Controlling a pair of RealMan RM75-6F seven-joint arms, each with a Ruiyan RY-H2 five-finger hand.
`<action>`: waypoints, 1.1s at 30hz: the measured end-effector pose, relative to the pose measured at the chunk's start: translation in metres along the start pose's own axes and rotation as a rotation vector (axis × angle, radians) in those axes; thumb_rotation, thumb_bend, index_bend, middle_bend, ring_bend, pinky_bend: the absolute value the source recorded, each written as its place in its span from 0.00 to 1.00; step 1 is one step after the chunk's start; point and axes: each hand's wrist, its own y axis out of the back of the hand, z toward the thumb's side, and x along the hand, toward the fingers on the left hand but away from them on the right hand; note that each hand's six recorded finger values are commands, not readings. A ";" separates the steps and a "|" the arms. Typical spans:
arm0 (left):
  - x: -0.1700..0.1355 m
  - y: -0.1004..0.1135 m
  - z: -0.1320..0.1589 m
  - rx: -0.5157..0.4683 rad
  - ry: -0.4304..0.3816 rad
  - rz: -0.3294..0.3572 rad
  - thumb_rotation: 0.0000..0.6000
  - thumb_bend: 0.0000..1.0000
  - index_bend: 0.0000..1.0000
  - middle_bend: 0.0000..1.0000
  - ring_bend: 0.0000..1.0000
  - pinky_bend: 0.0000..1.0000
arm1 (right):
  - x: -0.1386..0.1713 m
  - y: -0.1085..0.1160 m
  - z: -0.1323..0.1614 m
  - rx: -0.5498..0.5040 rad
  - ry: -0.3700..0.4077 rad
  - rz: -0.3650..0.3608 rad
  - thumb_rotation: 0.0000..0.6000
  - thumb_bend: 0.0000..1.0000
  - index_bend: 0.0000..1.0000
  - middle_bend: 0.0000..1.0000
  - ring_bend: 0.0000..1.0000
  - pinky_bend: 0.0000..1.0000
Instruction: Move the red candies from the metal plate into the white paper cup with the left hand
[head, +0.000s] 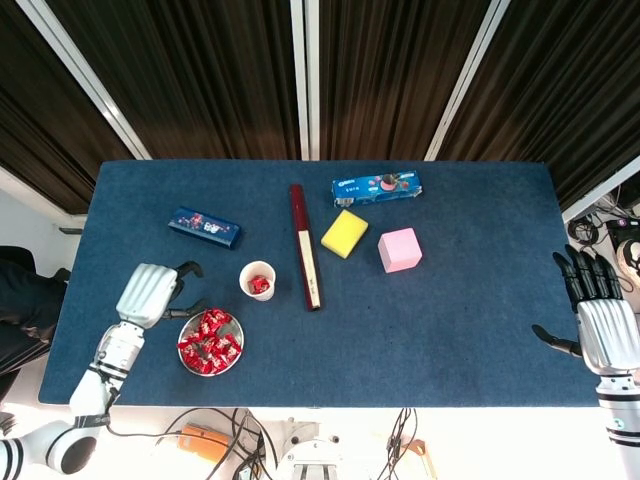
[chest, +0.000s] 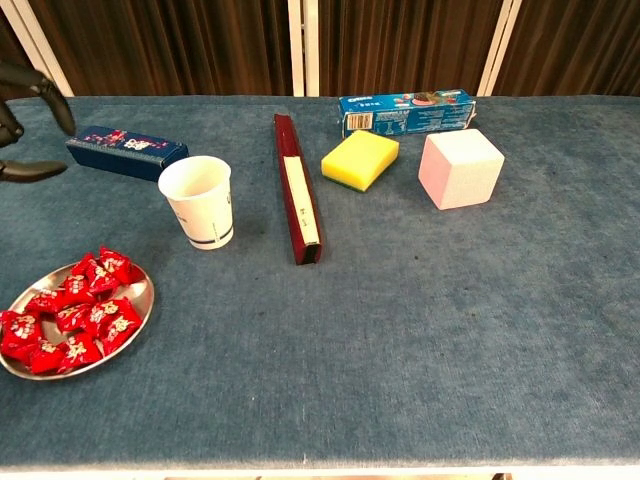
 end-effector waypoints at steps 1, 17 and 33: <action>-0.003 -0.004 0.000 0.002 -0.006 -0.010 0.87 0.21 0.44 0.97 0.86 0.75 | 0.000 0.000 0.001 0.000 0.003 0.000 1.00 0.16 0.00 0.05 0.00 0.00; 0.015 -0.082 0.017 0.126 -0.100 -0.155 1.00 0.21 0.44 0.97 0.86 0.75 | 0.005 0.001 -0.003 0.000 -0.011 0.000 1.00 0.16 0.00 0.05 0.00 0.00; 0.016 -0.094 0.008 0.169 -0.067 -0.191 1.00 0.22 0.47 0.97 0.86 0.75 | 0.003 -0.002 -0.003 -0.002 -0.014 0.011 1.00 0.16 0.00 0.05 0.00 0.00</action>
